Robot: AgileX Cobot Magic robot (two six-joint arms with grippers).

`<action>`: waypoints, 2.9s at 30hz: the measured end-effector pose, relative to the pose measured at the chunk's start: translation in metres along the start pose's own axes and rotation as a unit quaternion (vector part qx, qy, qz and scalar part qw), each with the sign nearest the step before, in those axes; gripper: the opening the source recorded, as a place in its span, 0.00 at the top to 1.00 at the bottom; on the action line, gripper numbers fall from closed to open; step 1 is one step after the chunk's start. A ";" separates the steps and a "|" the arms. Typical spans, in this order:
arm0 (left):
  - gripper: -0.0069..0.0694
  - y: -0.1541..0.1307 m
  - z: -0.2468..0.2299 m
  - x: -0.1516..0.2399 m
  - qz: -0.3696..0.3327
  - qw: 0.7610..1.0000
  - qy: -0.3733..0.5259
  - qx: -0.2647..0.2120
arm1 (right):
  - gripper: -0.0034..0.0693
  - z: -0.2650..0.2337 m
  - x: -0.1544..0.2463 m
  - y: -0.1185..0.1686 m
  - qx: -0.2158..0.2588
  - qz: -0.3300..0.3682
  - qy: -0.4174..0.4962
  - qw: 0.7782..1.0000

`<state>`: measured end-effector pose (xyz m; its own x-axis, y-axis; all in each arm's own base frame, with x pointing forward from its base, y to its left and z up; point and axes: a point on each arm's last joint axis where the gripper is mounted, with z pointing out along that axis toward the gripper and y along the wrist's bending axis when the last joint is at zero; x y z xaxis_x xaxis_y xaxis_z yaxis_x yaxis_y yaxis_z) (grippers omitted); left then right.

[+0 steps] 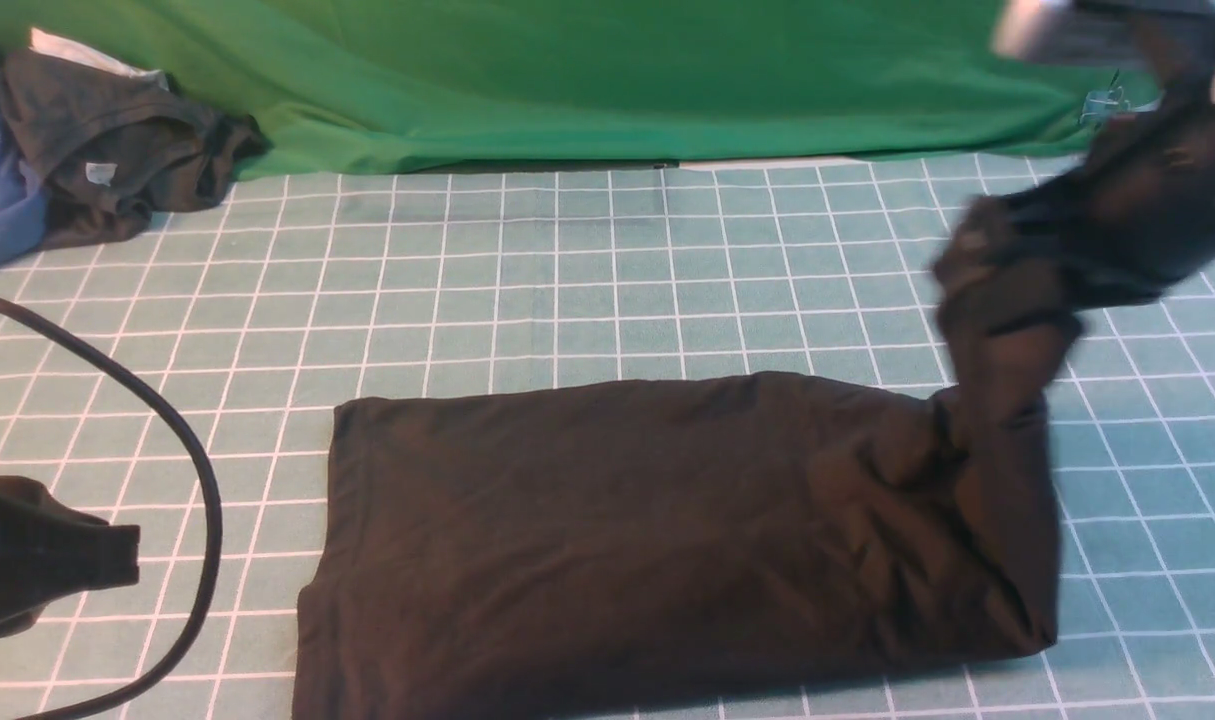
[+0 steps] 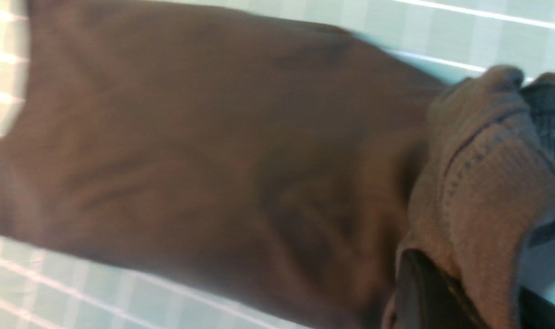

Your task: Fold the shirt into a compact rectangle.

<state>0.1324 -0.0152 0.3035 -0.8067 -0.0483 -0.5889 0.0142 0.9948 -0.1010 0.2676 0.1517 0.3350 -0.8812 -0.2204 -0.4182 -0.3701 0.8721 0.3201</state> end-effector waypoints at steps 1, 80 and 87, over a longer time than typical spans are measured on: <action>0.90 0.000 0.000 0.000 -0.001 1.000 0.000 0.000 | 0.91 0.007 0.000 0.010 -0.008 -0.006 0.002 1.000; 0.90 -0.044 0.167 -0.003 -0.022 0.970 0.234 0.064 | 0.92 0.153 0.073 0.010 0.060 -0.140 0.200 0.968; 0.90 -0.044 0.165 -0.002 -0.018 0.967 0.245 0.062 | 0.92 0.152 0.076 0.010 0.060 -0.140 0.198 0.968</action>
<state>0.2312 -0.0739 0.1771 -0.9907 -0.0052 -0.1360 0.0261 0.9735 -0.2272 0.2421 0.2097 0.1777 -0.8040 -0.5848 -0.1079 -0.5946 0.7932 0.1312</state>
